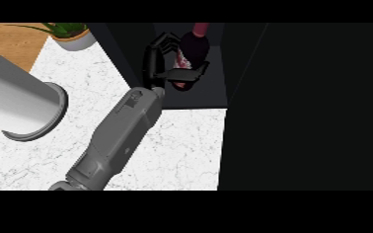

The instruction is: Pick up the wine, place it into the cabinet and close the cabinet

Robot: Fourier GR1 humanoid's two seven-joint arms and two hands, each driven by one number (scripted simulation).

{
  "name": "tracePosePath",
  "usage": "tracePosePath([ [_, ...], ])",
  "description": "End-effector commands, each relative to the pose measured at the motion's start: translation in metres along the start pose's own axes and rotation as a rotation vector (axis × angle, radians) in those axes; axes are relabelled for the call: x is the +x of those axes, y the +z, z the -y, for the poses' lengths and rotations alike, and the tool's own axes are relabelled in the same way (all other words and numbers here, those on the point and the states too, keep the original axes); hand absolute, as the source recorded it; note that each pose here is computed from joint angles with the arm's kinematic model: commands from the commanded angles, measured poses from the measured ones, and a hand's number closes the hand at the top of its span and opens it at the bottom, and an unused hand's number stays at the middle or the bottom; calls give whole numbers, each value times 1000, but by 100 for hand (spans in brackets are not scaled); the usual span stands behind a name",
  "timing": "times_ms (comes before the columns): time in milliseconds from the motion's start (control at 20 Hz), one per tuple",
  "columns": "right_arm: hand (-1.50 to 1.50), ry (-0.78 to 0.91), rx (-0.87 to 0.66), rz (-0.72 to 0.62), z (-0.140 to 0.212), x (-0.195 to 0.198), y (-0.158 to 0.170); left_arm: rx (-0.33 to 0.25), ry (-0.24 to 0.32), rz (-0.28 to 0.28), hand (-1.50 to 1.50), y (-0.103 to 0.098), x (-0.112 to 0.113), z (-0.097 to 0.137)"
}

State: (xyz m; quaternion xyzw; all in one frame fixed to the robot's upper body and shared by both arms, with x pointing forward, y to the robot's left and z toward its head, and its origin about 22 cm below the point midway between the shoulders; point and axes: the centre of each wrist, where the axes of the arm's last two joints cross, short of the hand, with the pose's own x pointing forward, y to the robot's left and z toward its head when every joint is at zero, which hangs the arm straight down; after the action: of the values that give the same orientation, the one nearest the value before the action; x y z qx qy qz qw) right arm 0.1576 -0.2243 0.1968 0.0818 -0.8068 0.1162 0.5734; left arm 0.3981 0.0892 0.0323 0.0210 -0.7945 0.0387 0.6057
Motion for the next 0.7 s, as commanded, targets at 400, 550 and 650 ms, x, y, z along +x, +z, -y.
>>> tracePosePath([
  [400, -150, -37, 43, 33, -4, 8, 8, 77, -107, 122, 150, -19, -7, -5],
  [550, -150, -38, 47, 65, -6, 18, 18, 74, -69, 91, 150, -42, 14, -2],
  [650, -150, -42, 49, 65, -6, 14, 25, 83, -73, 94, 150, -35, 5, 1],
])
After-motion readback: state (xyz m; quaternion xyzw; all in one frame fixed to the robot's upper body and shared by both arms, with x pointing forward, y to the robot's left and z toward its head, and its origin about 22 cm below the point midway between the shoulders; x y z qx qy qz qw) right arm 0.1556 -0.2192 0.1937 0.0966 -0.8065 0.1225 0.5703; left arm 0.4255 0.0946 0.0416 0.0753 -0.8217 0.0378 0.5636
